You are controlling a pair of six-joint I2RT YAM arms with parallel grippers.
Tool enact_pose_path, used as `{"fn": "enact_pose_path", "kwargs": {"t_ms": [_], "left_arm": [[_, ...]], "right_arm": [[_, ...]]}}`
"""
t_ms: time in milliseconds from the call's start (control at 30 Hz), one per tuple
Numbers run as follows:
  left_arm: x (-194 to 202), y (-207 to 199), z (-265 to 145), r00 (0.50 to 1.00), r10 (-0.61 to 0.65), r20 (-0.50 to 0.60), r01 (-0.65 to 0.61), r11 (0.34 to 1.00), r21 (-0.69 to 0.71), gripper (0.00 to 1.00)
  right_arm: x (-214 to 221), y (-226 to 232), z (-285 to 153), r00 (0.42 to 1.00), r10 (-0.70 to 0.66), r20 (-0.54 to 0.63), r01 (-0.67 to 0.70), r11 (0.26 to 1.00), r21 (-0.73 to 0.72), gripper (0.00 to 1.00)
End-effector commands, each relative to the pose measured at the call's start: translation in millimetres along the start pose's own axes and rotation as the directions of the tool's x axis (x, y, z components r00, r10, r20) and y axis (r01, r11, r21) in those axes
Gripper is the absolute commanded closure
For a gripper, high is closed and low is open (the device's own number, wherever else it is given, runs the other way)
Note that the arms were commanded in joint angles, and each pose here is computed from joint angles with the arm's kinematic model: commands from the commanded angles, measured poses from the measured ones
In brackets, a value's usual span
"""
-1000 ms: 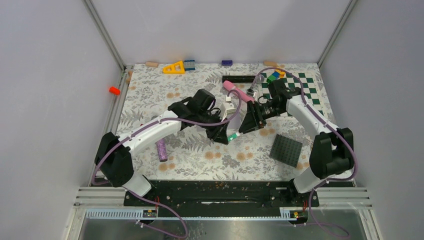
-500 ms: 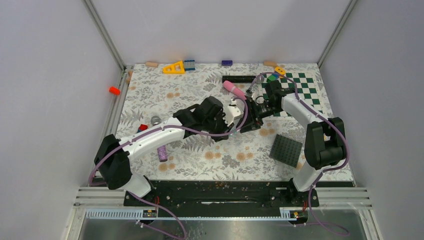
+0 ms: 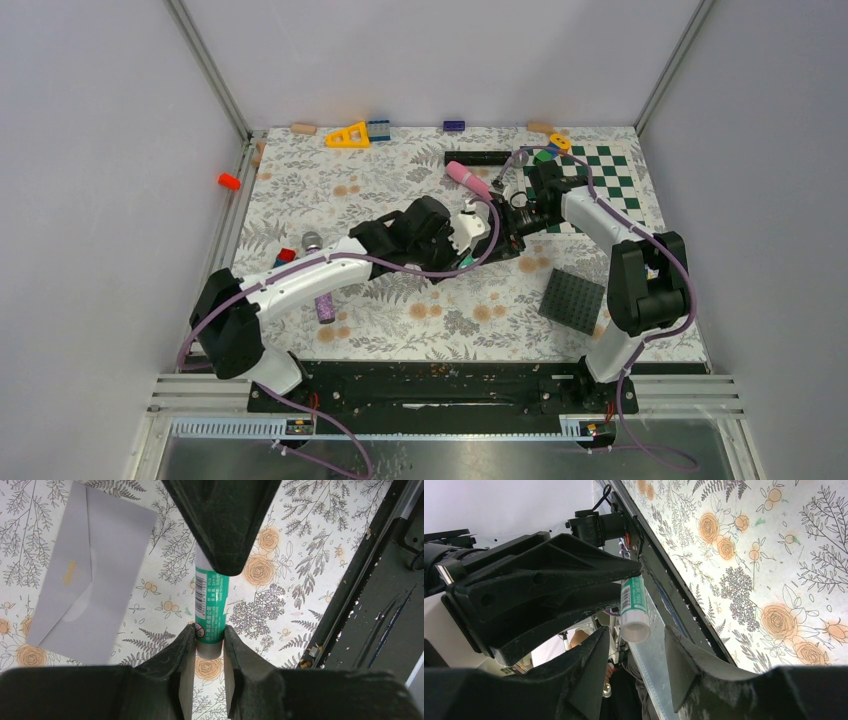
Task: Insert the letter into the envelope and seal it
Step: Screw the solid glue.
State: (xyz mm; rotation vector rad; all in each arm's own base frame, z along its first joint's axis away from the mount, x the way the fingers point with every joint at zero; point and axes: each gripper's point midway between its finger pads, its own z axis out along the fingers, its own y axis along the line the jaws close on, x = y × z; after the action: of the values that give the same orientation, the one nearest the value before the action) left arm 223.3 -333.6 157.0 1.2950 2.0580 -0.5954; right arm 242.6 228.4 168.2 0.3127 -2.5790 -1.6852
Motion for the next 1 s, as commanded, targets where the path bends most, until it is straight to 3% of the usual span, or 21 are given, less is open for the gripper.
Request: {"fn": "enact_pose_path", "kwargs": {"t_ms": [0, 200, 500, 733, 833, 967], "left_arm": [[-9.8, -1.2, 4.6, 0.999, 0.036, 0.027, -0.036, 0.999, -0.01, 0.95], [-9.1, -1.3, 5.7, 0.999, 0.041, 0.022, -0.041, 0.999, -0.014, 0.95], [-9.0, 0.4, 6.7, 0.999, 0.039, 0.021, -0.038, 0.999, -0.024, 0.95], [-9.3, -3.3, 6.0, 0.999, 0.038, 0.023, -0.038, 0.999, -0.003, 0.96], [-9.1, -17.0, 4.5, 0.999, 0.032, 0.023, -0.033, 0.996, 0.082, 0.96], [-6.5, -52.0, -7.6, 1.0, -0.004, 0.012, 0.0, 0.941, 0.338, 0.96]], "right_arm": [[-2.0, 0.1, 0.1, 1.0, 0.008, 0.001, -0.008, 1.0, -0.002, 0.48], [-1.2, 0.1, 0.4, 1.0, 0.008, -0.002, -0.008, 1.0, -0.007, 0.59], [1.6, -1.2, -0.7, 1.0, -0.005, 0.003, 0.005, 1.0, 0.011, 0.6], [2.3, -1.6, 0.0, 1.0, -0.02, 0.0, 0.02, 1.0, 0.012, 0.72], [7.0, 3.2, -1.0, 0.997, -0.069, -0.017, 0.069, 0.998, 0.009, 0.74], [23.9, 25.7, -6.9, 0.965, -0.256, -0.061, 0.254, 0.967, -0.031, 0.73]]}}
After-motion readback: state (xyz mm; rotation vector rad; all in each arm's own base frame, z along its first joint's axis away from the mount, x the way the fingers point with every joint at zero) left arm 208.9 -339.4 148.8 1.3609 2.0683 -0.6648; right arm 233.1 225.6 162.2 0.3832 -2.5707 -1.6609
